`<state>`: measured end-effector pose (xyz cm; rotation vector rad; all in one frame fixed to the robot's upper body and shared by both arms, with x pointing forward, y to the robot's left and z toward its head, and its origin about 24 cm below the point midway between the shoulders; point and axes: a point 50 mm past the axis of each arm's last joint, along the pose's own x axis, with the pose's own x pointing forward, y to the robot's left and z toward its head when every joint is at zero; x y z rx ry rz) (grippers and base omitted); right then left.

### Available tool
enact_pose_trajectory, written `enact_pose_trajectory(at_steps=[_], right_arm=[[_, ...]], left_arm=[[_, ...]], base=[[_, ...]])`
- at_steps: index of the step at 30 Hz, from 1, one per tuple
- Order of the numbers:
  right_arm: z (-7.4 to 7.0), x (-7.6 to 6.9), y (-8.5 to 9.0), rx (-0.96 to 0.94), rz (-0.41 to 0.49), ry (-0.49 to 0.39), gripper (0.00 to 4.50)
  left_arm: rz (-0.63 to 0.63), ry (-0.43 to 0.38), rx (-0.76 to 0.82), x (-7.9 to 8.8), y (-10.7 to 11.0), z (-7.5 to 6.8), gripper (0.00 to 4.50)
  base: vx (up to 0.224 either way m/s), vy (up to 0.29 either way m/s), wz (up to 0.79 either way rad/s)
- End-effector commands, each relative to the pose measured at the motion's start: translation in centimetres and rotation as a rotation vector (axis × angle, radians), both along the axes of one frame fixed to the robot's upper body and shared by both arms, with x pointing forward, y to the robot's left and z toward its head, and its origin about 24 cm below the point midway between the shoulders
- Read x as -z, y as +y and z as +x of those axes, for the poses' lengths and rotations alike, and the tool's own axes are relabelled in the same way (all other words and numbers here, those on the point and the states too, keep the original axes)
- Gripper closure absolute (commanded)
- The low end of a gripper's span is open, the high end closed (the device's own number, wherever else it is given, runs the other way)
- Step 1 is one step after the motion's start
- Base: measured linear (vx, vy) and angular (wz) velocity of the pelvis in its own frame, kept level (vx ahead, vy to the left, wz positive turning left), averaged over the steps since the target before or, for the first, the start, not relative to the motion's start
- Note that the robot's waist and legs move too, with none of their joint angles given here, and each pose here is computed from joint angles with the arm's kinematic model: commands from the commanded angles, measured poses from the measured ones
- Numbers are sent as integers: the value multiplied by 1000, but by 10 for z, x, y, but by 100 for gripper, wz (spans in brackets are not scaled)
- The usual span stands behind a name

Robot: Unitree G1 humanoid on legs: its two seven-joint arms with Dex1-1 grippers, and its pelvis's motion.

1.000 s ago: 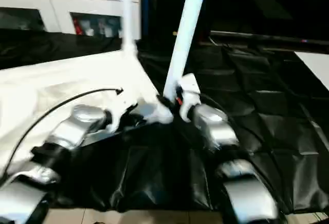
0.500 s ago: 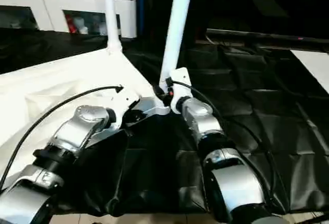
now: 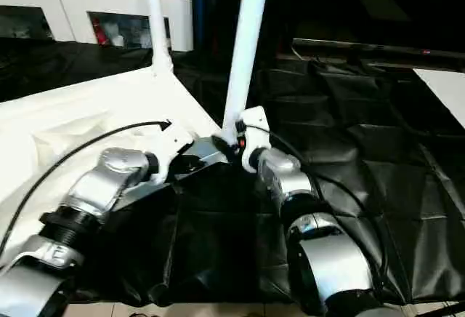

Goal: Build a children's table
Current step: Insert table leg to table base

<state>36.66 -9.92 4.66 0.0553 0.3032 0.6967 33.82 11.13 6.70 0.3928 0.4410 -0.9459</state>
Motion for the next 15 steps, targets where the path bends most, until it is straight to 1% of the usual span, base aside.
enact_pose_trajectory(at_steps=[1, 2, 5, 6, 10, 12, 14, 15], right_arm=[[-3, 0, 0, -76, -14, 1, 68], [-6, -3, -4, -168, -17, -13, 68], [-9, -4, -6, -219, -23, -19, 68], [-16, -4, -13, -345, -53, -18, 68], [-26, -1, -21, -487, -97, 10, 68], [-26, -1, -21, -487, -97, 10, 68], [-37, 2, -28, -604, -128, 35, 68], [-38, 2, -29, -617, -132, 37, 68]], left_arm=[[-70, -95, 102, -21, -13, -1, 450], [-61, -89, 143, -19, -11, -3, 450], [-65, -86, 176, -19, -11, -6, 450], [-68, -56, 258, -17, -10, -12, 450], [-56, -25, 335, -15, -7, -17, 450], [-56, -25, 335, -15, -7, -17, 450], [-45, 5, 407, -13, -3, -21, 450], [-42, 9, 418, -13, -3, -22, 450]], base=[[0, 0, 0], [0, 0, 0], [0, 0, 0], [0, 0, 0], [0, 0, 0], [0, 0, 0], [0, 0, 0], [0, 0, 0]])
